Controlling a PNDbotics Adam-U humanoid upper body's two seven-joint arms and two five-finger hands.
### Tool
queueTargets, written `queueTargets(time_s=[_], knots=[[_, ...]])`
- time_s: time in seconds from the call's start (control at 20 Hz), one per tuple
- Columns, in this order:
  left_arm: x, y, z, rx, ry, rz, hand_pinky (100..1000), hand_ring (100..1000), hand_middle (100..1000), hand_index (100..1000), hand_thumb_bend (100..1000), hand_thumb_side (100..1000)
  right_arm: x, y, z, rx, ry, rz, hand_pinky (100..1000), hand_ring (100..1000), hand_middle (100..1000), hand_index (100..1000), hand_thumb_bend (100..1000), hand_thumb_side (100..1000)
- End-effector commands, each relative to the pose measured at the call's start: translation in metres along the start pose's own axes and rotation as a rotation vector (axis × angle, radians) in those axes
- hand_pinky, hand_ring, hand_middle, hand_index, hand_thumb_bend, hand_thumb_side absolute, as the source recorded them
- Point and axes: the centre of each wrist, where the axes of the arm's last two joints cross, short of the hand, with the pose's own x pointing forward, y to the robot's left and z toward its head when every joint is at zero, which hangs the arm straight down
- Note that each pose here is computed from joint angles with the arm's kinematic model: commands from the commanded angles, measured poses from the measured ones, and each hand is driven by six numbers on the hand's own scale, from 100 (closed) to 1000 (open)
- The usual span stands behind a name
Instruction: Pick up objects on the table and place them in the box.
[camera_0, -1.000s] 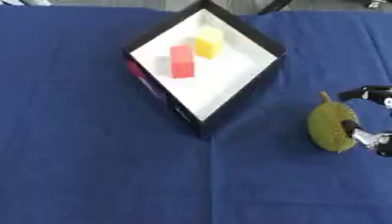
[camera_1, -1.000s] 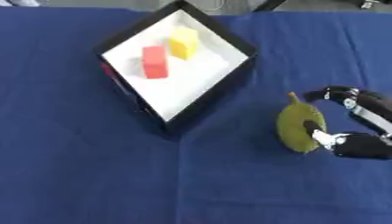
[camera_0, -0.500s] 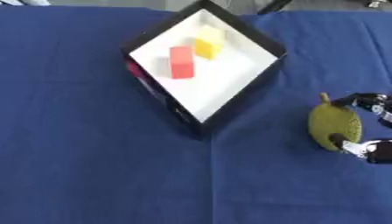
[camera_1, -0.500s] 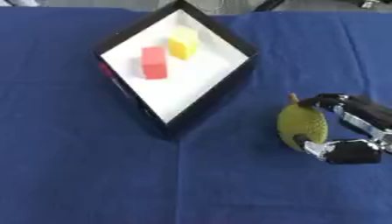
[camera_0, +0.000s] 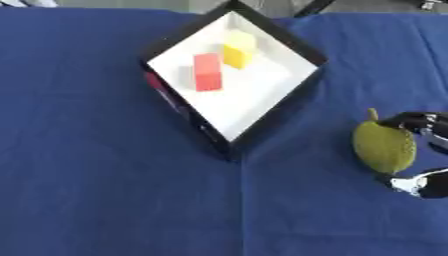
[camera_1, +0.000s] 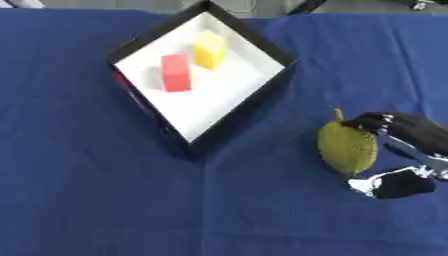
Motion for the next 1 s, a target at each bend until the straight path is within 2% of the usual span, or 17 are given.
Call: queueTargets(time_s=[0.05, 0.1, 0.25, 0.4, 0.55, 0.75, 0.8, 0.85, 1.0], knots=[[0.0077, 0.0007, -0.0034, 0.003, -0.032, 0.010, 755, 783, 774, 889, 311, 717, 0.0022, -0.0114, 0.0008, -0.020, 0.008, 0.061, 916, 896, 805, 908, 443, 298], [0.0074, 0.0006, -0.0032, 0.003, -0.030, 0.011, 754, 783, 774, 888, 309, 717, 0.0028, -0.0122, 0.0000, -0.037, 0.017, 0.062, 906, 885, 796, 902, 439, 248], [0.0072, 0.0001, -0.0028, 0.006, -0.027, 0.016, 754, 782, 782, 887, 306, 721, 0.0047, -0.0132, -0.0022, -0.098, 0.043, 0.052, 866, 839, 753, 874, 439, 228], [0.0071, -0.0004, -0.0025, 0.006, -0.024, 0.020, 753, 780, 784, 885, 302, 725, 0.0069, -0.0137, -0.0044, -0.169, 0.059, 0.035, 837, 796, 708, 837, 402, 185], [0.0067, -0.0005, -0.0020, 0.008, -0.021, 0.022, 753, 779, 780, 883, 299, 728, 0.0082, -0.0135, -0.0055, -0.228, 0.064, 0.029, 818, 770, 674, 803, 419, 148], [0.0064, -0.0010, -0.0014, 0.011, -0.018, 0.027, 752, 778, 776, 881, 294, 733, 0.0095, -0.0149, -0.0069, -0.337, 0.051, 0.075, 785, 723, 620, 756, 417, 127], [0.0064, -0.0013, -0.0013, 0.011, -0.017, 0.028, 752, 778, 773, 880, 291, 736, 0.0100, -0.0149, -0.0074, -0.366, 0.045, 0.089, 765, 697, 599, 730, 385, 121], [0.0064, -0.0014, -0.0011, 0.011, -0.016, 0.029, 752, 777, 773, 879, 290, 737, 0.0105, -0.0148, -0.0077, -0.395, 0.039, 0.102, 763, 694, 593, 727, 413, 101], [0.0064, -0.0014, -0.0010, 0.011, -0.016, 0.030, 752, 777, 772, 879, 290, 738, 0.0116, -0.0123, -0.0082, -0.436, 0.031, 0.122, 760, 691, 590, 723, 412, 100]])
